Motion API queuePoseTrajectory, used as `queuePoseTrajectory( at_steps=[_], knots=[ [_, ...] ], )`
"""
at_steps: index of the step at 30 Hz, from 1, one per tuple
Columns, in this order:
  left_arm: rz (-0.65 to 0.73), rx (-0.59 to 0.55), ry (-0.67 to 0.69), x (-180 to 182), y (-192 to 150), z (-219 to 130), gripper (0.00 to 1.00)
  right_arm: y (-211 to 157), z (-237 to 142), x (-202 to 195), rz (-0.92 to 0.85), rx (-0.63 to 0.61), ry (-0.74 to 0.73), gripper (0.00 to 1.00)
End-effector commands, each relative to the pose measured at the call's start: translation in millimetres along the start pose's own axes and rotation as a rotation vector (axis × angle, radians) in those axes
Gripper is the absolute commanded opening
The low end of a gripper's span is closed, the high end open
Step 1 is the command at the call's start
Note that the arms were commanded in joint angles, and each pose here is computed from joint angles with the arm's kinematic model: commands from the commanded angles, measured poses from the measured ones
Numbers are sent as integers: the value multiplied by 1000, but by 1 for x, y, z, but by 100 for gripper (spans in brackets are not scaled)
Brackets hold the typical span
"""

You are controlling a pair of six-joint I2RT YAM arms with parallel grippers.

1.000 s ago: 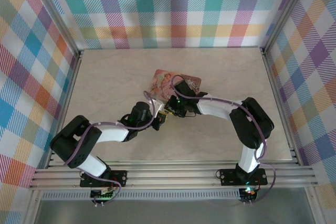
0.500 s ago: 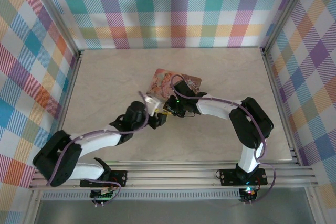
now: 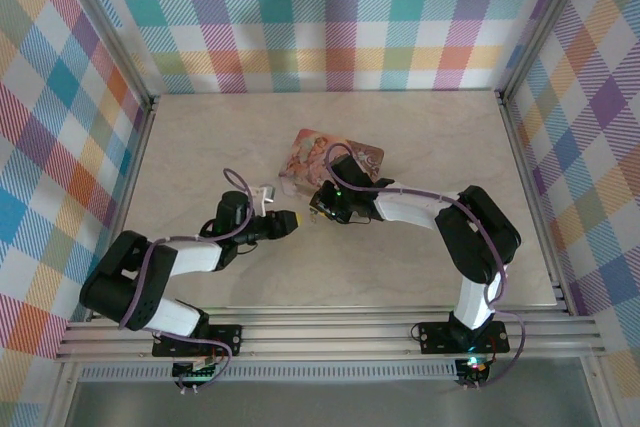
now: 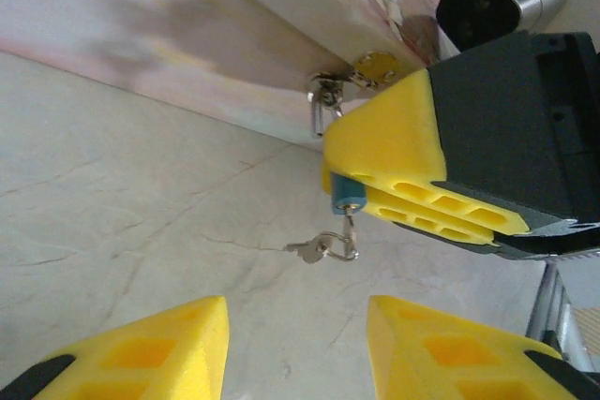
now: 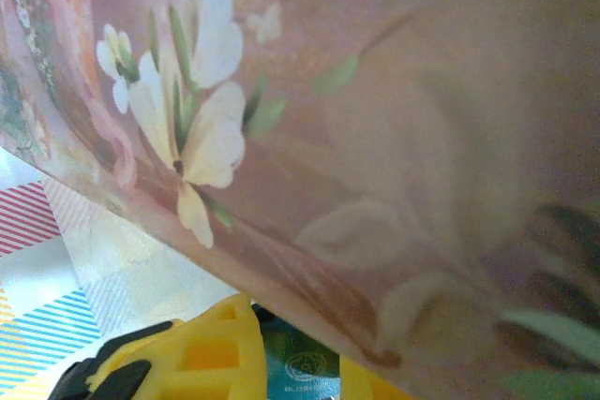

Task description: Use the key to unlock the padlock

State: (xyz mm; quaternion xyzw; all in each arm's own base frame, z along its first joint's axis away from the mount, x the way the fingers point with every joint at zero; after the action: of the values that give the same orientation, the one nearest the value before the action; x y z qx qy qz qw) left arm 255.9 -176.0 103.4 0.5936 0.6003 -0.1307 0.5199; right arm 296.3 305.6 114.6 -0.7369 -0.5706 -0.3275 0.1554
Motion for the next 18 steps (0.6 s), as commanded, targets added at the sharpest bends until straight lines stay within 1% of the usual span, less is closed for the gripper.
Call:
queuePoseTrajectory(
  at_steps=[1,3,5,8,14,18],
  knots=[
    [112,13,-101,-25,-4,9,42,-19,10,-37,113,82,-127,0],
    [166,21,-86,-29,-8,14,42,-19,10,-37,113,85,-126,0],
    [183,9,-53,-27,-8,18,42,-20,10,-38,115,87,-127,0],
    [193,-2,-31,-22,-6,22,41,-20,11,-38,121,89,-123,0],
    [197,-33,8,-12,-2,30,35,-22,10,-40,128,91,-123,0],
    [198,-57,-13,-14,2,34,35,-22,9,-41,130,90,-124,0]
  ],
)
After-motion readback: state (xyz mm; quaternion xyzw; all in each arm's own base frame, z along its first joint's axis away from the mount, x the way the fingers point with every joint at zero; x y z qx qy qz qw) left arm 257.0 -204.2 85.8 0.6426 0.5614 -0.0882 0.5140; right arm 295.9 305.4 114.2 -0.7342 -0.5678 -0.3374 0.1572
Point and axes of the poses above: each hand's point on the last joint's axis, 136 mm out from that joint toward the fingers, its own z axis out along the fingers, its own x axis along the line the jaws close on, y = z × x, the point moved 6 cm from there along -z, back along the fingers, and after that the axes turned 7 degrees about -z, right-handed, at the moved point
